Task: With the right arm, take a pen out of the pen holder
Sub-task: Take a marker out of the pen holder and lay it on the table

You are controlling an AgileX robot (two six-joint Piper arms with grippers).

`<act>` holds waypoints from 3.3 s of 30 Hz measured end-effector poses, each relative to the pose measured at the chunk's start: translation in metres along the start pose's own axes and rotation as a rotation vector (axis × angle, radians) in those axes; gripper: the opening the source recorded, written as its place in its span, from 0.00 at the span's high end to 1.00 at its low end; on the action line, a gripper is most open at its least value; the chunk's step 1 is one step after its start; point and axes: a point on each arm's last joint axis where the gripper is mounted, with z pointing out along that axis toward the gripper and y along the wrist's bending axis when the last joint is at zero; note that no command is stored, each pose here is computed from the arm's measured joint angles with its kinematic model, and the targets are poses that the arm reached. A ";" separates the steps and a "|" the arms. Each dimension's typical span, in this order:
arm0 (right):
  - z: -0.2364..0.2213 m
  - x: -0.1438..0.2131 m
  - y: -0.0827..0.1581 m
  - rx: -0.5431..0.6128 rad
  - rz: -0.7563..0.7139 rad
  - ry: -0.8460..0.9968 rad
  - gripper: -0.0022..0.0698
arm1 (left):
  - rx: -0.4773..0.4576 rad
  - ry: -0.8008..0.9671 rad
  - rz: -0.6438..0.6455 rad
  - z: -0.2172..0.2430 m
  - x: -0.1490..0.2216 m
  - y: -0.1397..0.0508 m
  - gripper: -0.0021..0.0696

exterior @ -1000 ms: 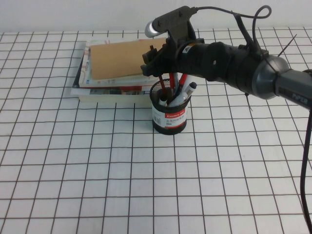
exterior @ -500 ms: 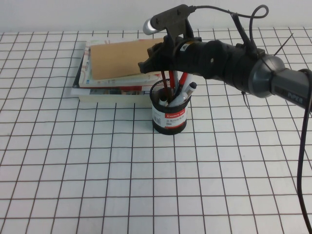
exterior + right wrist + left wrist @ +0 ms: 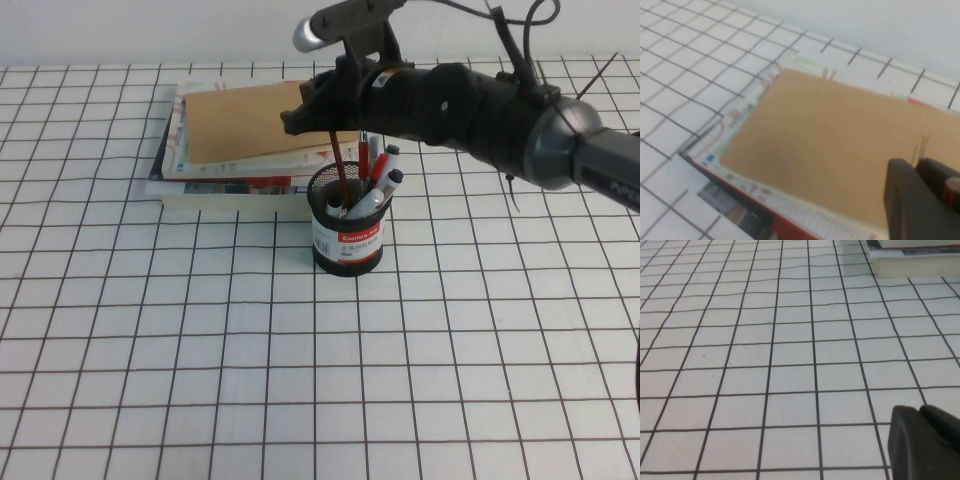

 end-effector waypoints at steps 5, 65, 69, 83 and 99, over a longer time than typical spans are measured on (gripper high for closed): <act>-0.025 -0.029 0.003 -0.008 -0.006 -0.062 0.97 | 0.000 0.000 0.000 0.000 0.000 0.000 0.98; -0.012 0.053 0.117 -0.042 0.493 0.529 0.97 | 0.000 0.000 0.000 0.000 0.000 0.000 0.98; -0.011 0.052 0.110 -0.019 0.488 0.522 0.97 | 0.000 0.000 0.000 0.000 0.000 0.000 0.98; 0.006 0.078 0.108 0.012 0.468 0.576 0.97 | 0.000 0.000 0.000 0.000 0.000 0.000 0.98; 0.005 0.077 0.108 0.010 0.475 0.575 0.61 | 0.000 0.000 0.000 0.000 0.000 0.000 0.98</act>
